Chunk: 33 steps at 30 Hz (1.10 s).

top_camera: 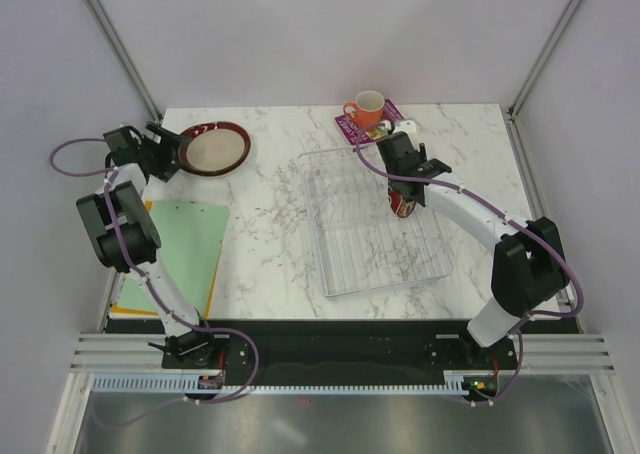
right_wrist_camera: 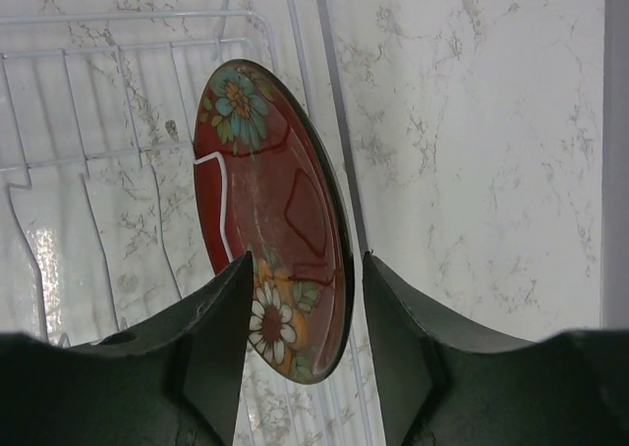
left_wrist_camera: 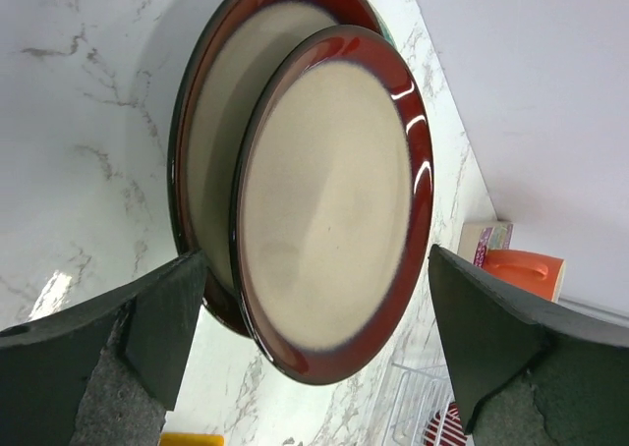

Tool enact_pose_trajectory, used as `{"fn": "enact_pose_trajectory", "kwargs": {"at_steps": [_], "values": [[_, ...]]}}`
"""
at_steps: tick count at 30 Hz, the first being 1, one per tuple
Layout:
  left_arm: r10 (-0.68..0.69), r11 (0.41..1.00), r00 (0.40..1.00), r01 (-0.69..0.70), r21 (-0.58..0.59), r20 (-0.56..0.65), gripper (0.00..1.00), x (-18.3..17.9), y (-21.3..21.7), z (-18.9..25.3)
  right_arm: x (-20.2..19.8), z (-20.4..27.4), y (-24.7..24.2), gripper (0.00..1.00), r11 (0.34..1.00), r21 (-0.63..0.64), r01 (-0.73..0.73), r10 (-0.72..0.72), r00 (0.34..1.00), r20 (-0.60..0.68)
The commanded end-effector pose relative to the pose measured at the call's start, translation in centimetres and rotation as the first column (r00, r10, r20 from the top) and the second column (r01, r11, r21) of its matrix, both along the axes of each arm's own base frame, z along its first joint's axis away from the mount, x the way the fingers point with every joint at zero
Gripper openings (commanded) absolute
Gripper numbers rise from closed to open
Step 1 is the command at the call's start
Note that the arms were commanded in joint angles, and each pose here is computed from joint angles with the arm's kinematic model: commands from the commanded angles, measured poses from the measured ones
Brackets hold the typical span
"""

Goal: Unload the plates from the dish rack

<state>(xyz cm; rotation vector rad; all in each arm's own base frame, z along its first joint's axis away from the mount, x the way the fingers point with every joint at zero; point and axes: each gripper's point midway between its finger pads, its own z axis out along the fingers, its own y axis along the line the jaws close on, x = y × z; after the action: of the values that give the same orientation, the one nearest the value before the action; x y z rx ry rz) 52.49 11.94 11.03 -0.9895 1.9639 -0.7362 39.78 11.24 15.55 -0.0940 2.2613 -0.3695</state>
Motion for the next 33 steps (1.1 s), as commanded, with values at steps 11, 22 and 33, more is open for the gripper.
{"fn": "enact_pose_trajectory", "kwargs": {"at_steps": [11, 22, 33], "values": [[0.020, 0.993, 0.991, -0.035, 0.109, 0.132, 1.00, -4.2, 1.3, 8.6, 2.1, 1.2, 1.0, 0.00, 0.998, 0.063, -0.027, 0.024, 0.998, 0.049], [-0.101, 0.993, 0.975, 0.086, 0.086, 0.197, 1.00, -7.3, -3.4, 11.0, 0.7, 8.5, -0.7, 0.00, 0.998, 0.063, -0.011, -0.001, 0.984, 0.181], [-0.261, 0.959, 0.938, 0.226, 0.171, 0.226, 1.00, -10.2, -9.9, 13.0, -1.2, 14.9, -1.3, 0.00, 0.998, 0.061, -0.004, -0.013, 0.963, 0.271]]}}
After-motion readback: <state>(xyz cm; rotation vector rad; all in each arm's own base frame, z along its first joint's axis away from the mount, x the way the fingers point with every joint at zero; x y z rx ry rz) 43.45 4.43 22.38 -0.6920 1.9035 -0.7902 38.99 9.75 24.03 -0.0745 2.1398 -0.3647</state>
